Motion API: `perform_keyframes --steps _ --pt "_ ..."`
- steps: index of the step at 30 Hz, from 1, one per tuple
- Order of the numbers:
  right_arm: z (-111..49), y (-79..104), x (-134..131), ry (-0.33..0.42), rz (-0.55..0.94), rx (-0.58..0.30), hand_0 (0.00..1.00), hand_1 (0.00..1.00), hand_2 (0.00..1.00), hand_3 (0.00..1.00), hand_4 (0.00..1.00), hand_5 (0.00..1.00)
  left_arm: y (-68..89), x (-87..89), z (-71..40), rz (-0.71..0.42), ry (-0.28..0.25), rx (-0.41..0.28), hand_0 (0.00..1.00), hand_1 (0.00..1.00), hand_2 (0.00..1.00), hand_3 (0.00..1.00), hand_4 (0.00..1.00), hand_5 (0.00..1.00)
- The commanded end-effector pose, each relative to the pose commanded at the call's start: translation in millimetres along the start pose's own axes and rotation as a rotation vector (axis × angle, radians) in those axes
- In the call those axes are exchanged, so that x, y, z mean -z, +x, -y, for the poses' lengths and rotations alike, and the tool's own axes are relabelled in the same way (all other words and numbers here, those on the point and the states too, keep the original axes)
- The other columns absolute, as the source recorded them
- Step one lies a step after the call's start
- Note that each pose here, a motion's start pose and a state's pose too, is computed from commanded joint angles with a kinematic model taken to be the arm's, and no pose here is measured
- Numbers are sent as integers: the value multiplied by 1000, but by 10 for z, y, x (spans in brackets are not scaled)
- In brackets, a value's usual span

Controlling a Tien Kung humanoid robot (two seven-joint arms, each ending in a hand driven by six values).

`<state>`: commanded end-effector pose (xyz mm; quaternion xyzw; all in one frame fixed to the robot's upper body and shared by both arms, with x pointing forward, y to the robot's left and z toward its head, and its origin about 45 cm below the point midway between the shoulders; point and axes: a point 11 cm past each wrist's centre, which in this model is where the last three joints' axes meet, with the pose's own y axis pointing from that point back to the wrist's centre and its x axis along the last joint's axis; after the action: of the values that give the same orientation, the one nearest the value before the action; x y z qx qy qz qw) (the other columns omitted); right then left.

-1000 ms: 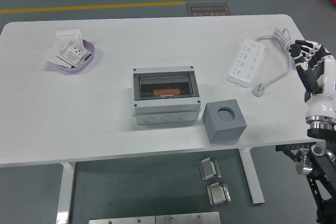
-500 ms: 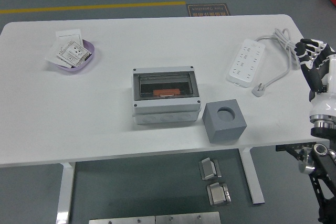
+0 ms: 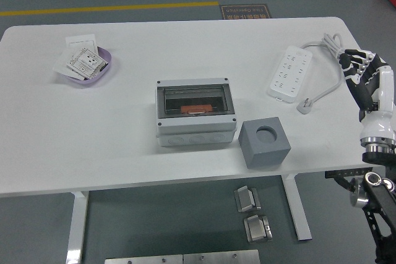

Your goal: Pick up the cylinder from the cube,place it in the box,flap close box

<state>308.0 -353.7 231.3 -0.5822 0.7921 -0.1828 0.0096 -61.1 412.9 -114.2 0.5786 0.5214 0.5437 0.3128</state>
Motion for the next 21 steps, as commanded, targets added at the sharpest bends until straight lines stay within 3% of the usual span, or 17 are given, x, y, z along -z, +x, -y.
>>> perform_keyframes --steps 20,21 --pt "-13 130 -12 -7 -35 -17 614 569 565 562 972 619 100 -13 -4 9 -3 -18 643 642 526 620 691 323" --pt "-13 141 -11 -8 -36 -20 612 569 565 596 971 619 94 -12 -3 8 -4 -17 643 642 527 620 690 321"
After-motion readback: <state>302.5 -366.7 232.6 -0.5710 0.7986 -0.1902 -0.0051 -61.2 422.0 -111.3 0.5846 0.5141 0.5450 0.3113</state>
